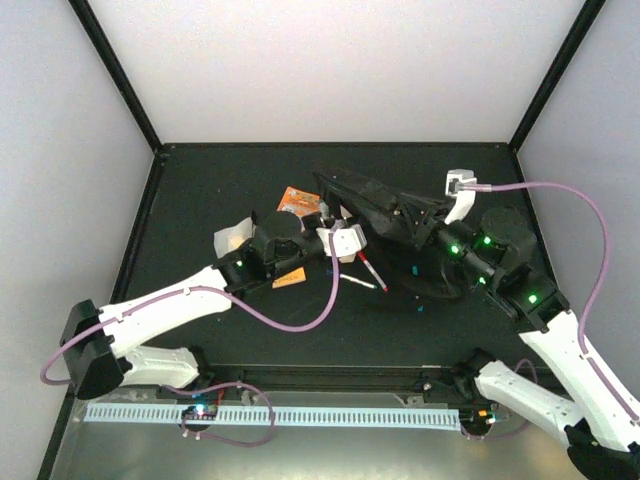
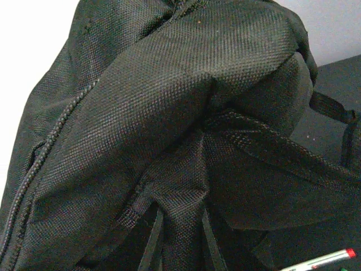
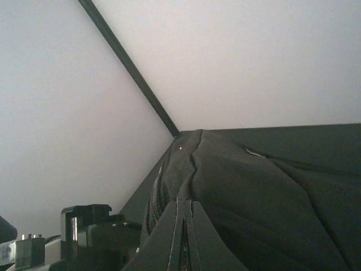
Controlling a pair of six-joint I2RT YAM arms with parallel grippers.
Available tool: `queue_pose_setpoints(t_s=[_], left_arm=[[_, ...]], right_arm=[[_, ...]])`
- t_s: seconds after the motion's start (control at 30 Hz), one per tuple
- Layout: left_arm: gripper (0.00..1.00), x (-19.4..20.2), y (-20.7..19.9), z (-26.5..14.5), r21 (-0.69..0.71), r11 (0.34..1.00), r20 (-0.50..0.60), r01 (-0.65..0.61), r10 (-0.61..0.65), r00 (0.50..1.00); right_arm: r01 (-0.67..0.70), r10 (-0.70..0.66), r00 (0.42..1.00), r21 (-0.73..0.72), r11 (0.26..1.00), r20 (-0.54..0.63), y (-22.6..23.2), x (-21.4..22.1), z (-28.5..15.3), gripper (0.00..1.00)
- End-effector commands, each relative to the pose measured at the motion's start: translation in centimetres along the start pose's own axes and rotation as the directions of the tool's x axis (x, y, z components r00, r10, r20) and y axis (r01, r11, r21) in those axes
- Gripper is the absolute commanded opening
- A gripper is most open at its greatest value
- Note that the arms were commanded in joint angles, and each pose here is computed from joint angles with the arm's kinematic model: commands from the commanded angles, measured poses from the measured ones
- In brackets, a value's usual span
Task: Pack the student bag
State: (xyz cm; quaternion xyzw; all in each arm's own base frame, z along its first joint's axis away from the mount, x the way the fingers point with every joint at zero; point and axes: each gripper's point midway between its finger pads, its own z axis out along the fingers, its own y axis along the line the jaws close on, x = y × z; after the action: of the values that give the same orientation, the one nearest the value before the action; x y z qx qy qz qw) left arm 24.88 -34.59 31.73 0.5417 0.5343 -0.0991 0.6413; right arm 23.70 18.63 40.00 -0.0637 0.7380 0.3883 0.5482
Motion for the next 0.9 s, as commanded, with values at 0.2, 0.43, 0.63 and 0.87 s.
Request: queue_pose_setpoints(t_s=[0.2,0.43,0.63,0.87], left_arm=[[0.02,-1.3,-0.3,2.4,0.068,0.996,-0.084,0.056,-0.050,0.995],[0.02,-4.2,-2.4,1.9,0.092,0.994,0.059,-0.064,0.058,0.997],[0.02,-5.6,-5.0,0.7,0.110,0.969,0.136,-0.221,0.206,0.969],[0.02,-6.0,-7.7,0.5,0.134,0.929,0.166,-0.345,0.322,0.932]], right_arm=[[0.077,-0.064,0.989,-0.093,0.993,0.133,3.4,-3.9,0.2,0.02],[0.044,-0.040,0.991,-0.030,0.999,0.125,3.1,-5.4,2.3,0.02],[0.031,-0.032,0.991,0.006,0.999,0.133,2.7,-6.0,2.7,0.02],[0.032,-0.031,0.999,-0.023,0.999,0.044,3.0,-4.3,4.5,0.02]])
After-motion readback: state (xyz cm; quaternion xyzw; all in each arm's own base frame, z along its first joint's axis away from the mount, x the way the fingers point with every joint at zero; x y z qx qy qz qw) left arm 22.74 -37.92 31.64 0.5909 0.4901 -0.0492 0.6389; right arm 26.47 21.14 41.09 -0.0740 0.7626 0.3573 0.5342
